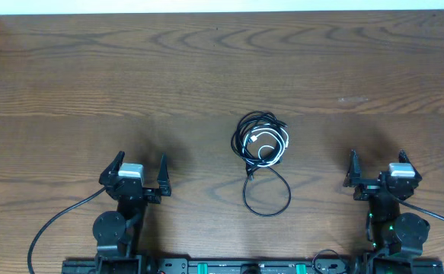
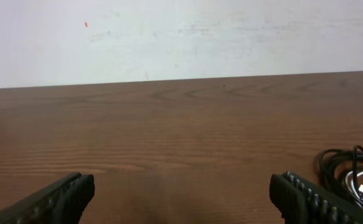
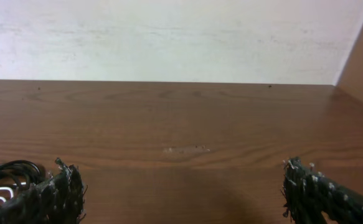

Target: Untangle cables

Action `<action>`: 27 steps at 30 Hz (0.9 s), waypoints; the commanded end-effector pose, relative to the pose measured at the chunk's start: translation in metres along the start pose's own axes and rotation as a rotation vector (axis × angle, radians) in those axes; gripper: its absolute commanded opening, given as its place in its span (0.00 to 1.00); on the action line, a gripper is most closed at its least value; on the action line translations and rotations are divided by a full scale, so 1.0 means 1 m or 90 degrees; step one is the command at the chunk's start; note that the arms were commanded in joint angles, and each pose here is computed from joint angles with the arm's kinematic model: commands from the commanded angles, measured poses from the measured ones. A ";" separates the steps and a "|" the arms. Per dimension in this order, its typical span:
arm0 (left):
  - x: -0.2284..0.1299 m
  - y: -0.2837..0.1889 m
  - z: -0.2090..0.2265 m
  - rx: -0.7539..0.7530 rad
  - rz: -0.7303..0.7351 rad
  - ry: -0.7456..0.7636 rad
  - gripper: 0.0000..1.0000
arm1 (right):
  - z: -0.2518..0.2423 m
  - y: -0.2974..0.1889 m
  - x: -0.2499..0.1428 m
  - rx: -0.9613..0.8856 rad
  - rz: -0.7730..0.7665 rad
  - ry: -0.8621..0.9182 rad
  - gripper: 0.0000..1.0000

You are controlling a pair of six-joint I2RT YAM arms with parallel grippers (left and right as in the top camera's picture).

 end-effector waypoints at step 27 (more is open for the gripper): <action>-0.013 0.002 -0.003 -0.003 0.021 0.006 0.97 | 0.000 0.000 0.000 0.000 -0.001 -0.002 0.99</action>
Point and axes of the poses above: each gripper's point midway between its finger pads, its own y axis out along the fingers, its own z axis along the line the jaws close on, x = y × z, the point moved 5 cm from there along -y, back along the fingers, and after that the axes turned 13 degrees about y, right-handed, at the moved point
